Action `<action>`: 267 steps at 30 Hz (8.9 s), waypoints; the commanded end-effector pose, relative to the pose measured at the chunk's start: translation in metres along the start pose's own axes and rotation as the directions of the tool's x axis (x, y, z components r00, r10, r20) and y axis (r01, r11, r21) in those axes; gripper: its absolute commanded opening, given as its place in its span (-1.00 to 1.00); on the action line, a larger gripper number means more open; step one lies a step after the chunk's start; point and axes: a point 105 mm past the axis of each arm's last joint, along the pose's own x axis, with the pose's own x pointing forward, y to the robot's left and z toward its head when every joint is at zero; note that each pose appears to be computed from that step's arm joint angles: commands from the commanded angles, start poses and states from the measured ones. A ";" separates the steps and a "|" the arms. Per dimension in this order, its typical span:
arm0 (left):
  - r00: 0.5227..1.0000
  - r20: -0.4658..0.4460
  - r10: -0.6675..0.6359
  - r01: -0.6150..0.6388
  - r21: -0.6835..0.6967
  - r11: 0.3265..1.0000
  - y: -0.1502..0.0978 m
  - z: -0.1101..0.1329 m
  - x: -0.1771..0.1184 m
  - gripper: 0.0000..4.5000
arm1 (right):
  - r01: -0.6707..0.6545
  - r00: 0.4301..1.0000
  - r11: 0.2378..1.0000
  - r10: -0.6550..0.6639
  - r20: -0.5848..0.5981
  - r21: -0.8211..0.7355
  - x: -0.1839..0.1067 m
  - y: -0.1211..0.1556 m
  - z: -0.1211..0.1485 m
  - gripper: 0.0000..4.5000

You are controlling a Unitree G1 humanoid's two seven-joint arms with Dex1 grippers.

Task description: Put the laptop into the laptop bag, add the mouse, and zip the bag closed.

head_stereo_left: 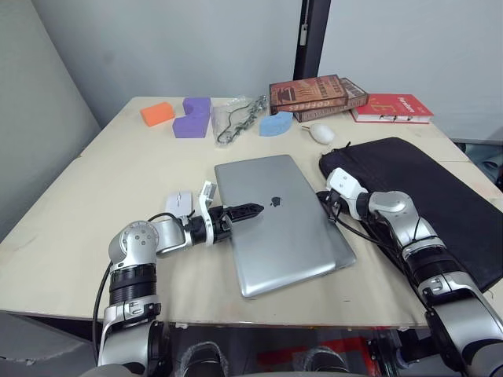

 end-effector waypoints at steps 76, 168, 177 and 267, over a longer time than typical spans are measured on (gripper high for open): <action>0.945 -0.161 -0.284 0.275 -0.074 0.959 -0.038 -0.025 0.014 -0.83 | 0.273 0.919 0.813 -0.379 0.111 0.514 -0.110 -0.022 0.014 -0.99; 0.930 -0.148 -0.337 0.345 0.037 0.938 -0.089 -0.013 0.108 0.54 | 0.158 0.937 0.791 -0.309 0.162 0.591 -0.082 0.012 0.094 -1.00; 0.946 -0.115 -0.304 0.308 0.014 0.951 -0.080 -0.012 0.105 0.03 | 0.132 0.943 0.796 -0.285 0.172 0.591 -0.079 0.014 0.094 -1.00; 0.908 -0.334 -0.253 0.329 0.194 0.924 -0.078 -0.049 0.110 -0.93 | -0.115 0.937 0.718 -0.150 0.314 0.687 -0.047 0.048 0.133 -1.00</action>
